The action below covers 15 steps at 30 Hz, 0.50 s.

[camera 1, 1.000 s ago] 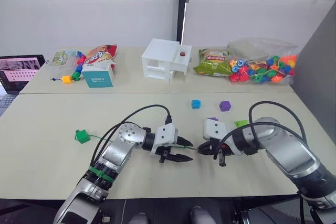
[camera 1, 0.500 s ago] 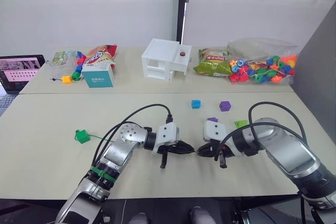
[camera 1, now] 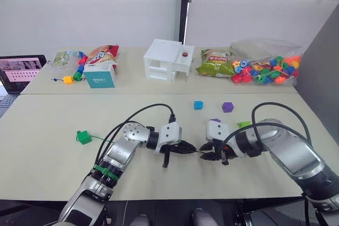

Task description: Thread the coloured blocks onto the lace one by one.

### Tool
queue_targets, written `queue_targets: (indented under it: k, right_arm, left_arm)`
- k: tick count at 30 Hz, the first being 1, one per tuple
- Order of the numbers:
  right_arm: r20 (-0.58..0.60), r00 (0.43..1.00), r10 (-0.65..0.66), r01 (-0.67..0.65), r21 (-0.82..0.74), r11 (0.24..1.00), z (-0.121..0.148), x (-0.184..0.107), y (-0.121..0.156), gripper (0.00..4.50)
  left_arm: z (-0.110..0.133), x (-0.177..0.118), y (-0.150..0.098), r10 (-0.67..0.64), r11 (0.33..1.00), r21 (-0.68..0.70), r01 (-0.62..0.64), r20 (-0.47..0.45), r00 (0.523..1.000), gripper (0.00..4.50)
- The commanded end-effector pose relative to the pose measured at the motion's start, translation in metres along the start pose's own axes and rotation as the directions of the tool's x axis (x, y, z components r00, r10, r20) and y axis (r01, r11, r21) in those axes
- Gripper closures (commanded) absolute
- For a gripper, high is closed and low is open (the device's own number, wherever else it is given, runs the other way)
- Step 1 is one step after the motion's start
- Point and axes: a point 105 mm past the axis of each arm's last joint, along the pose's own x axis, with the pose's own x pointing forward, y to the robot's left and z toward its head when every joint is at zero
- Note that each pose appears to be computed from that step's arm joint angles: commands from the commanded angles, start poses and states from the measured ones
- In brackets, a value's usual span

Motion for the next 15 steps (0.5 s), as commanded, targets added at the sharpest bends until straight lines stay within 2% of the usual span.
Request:
queue_targets:
  k: [1,3,6,11,13,15]
  right_arm:
    - [0.138,0.990,0.001,-0.006,0.037,0.999,0.020,-0.018,0.006,1.68]
    - [0.183,0.982,-0.046,0.030,0.089,0.996,0.018,-0.032,0.003,1.03]
    - [0.209,0.958,-0.198,0.156,0.201,0.967,0.004,-0.055,-0.009,0.02]
    - [0.145,0.857,-0.495,0.434,0.316,0.843,-0.034,-0.083,-0.028,0.02]
    - [0.133,0.771,-0.622,0.547,0.361,0.755,-0.047,-0.094,-0.038,0.02]
    - [0.151,0.688,-0.709,0.596,0.440,0.672,-0.056,-0.104,-0.042,0.02]
  left_arm:
    - [0.010,-0.003,0.007,0.025,0.998,0.051,-0.026,0.020,0.999,4.50]
    - [0.010,-0.005,0.009,0.038,0.998,0.051,-0.039,0.025,0.999,4.50]
    - [0.008,-0.009,0.008,0.039,0.998,0.046,-0.040,0.026,0.999,4.50]
    - [0.004,-0.013,0.010,0.047,0.998,0.036,-0.048,0.024,0.999,4.50]
    - [0.004,-0.012,0.011,0.048,0.998,0.037,-0.049,0.027,0.998,4.50]
    - [0.005,-0.011,0.011,0.040,0.998,0.037,-0.041,0.031,0.999,4.50]
